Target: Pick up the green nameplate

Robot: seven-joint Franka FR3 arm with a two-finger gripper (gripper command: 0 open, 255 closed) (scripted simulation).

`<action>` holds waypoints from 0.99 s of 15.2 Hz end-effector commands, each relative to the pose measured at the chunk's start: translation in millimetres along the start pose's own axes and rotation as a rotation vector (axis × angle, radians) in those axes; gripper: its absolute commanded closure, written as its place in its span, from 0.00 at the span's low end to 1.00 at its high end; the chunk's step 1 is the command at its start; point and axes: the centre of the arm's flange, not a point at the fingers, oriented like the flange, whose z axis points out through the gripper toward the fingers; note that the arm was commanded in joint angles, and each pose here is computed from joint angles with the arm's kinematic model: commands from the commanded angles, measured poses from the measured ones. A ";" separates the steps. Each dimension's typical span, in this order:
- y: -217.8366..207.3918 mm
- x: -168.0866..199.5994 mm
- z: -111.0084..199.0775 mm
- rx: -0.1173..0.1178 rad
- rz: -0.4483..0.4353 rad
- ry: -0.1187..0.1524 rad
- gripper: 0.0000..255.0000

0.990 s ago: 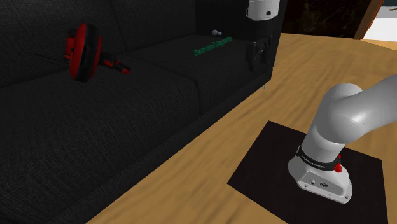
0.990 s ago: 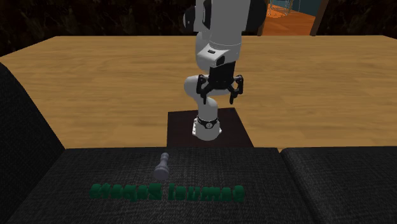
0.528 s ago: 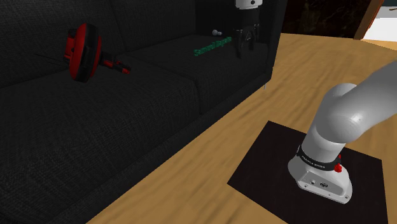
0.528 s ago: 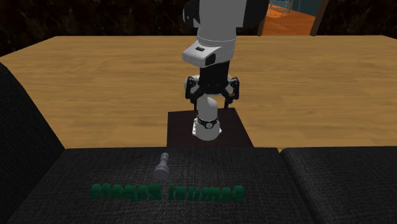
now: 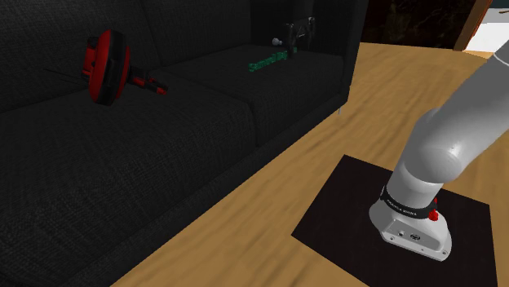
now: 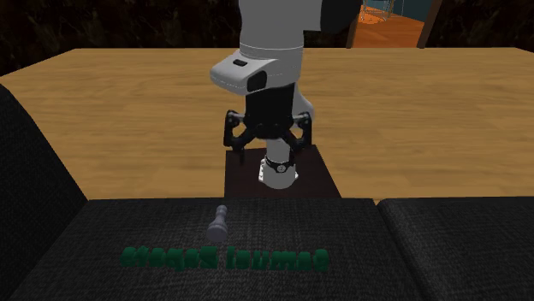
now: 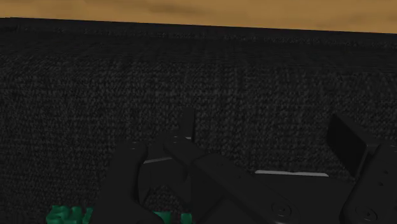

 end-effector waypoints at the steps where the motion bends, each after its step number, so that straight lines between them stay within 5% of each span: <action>1: 13.6 21.3 -9.8 -0.002 0.003 0.008 0.00; 11: 67.2 127.7 -51.9 -0.007 0.018 0.042 0.00; 15: 66.5 127.5 -30.8 -0.007 0.018 0.042 0.00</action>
